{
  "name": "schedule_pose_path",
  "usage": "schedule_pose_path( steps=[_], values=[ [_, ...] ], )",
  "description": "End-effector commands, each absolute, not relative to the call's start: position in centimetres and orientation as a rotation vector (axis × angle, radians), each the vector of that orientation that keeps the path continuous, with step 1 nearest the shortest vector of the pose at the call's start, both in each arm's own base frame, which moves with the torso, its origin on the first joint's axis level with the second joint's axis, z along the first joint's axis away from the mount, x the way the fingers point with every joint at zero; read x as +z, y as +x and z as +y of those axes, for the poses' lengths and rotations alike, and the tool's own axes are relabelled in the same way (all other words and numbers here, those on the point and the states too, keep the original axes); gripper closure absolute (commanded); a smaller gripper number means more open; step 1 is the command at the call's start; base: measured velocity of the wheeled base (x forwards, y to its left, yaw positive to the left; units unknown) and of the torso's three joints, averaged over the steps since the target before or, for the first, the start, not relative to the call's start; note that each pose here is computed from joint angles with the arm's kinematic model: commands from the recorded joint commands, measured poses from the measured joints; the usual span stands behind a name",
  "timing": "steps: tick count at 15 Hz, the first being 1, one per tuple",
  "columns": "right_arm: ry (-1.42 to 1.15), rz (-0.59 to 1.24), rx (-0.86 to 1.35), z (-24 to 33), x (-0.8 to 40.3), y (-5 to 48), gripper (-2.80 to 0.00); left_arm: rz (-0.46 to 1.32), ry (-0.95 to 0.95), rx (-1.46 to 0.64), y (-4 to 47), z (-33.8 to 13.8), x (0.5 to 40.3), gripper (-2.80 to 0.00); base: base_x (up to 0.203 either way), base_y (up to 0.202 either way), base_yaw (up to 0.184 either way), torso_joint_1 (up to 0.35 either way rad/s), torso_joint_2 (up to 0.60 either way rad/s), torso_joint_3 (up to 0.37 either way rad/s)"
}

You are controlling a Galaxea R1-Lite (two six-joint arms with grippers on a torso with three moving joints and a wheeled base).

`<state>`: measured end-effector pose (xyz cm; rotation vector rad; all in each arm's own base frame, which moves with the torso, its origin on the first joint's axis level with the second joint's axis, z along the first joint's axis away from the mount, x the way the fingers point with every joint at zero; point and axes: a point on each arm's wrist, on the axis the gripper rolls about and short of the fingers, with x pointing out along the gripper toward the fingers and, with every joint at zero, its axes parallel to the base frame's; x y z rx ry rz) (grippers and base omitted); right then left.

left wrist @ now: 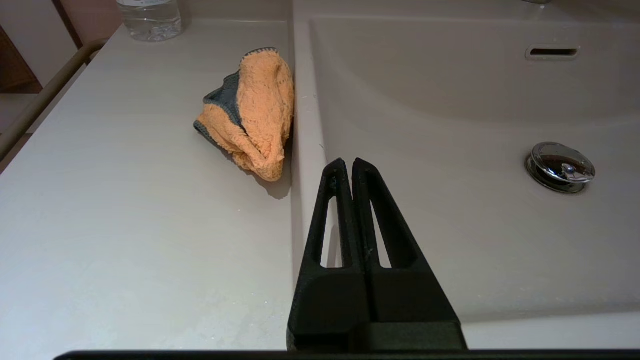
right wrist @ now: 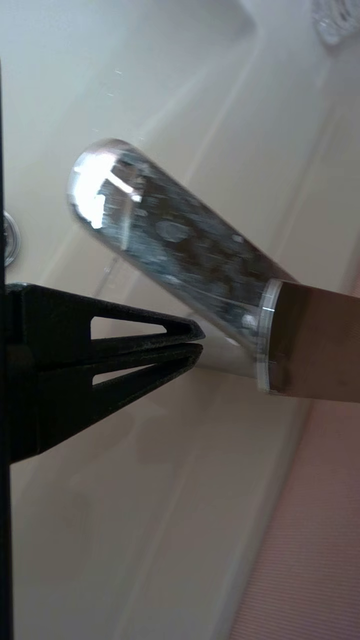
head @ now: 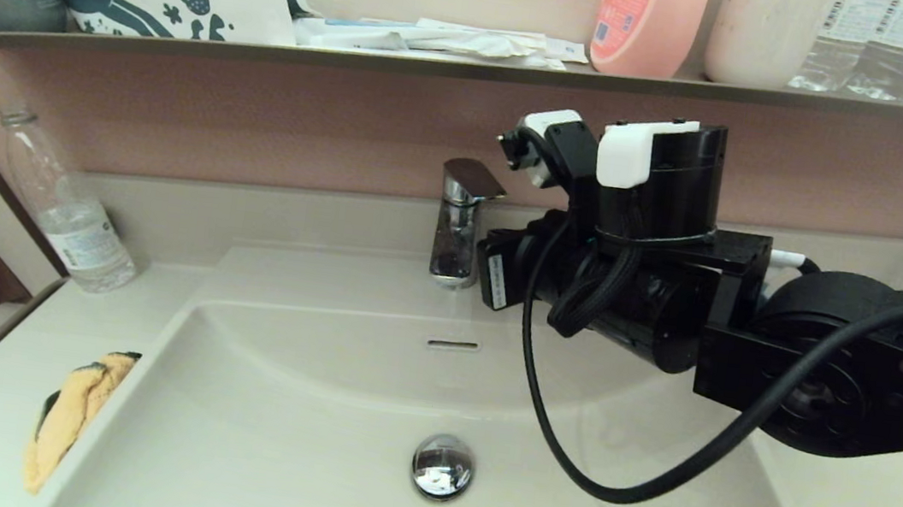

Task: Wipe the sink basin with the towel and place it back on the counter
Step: Turn on the faucet

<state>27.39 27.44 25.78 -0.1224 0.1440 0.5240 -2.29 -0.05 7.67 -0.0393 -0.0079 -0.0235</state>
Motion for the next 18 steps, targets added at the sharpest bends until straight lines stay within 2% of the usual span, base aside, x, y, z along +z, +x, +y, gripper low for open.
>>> schedule_pose_path(
  steps=[1,7,18],
  values=[
    [-0.121,0.135,0.516,28.3,25.6,28.3,0.0,-0.007,-0.04,-0.023,-2.3,-0.1,7.7,0.0,0.0,0.0,0.0,0.0,0.0,0.0],
    [-0.096,0.03,0.503,29.5,28.1,29.4,0.0,-0.007,-0.04,-0.023,-2.3,-0.1,7.7,0.0,0.0,0.0,0.0,0.0,0.0,0.0],
    [-0.094,-0.032,0.485,29.4,30.0,29.6,0.0,-0.007,-0.04,-0.023,-2.3,-0.1,7.7,0.0,0.0,0.0,0.0,0.0,0.0,0.0]
  ],
)
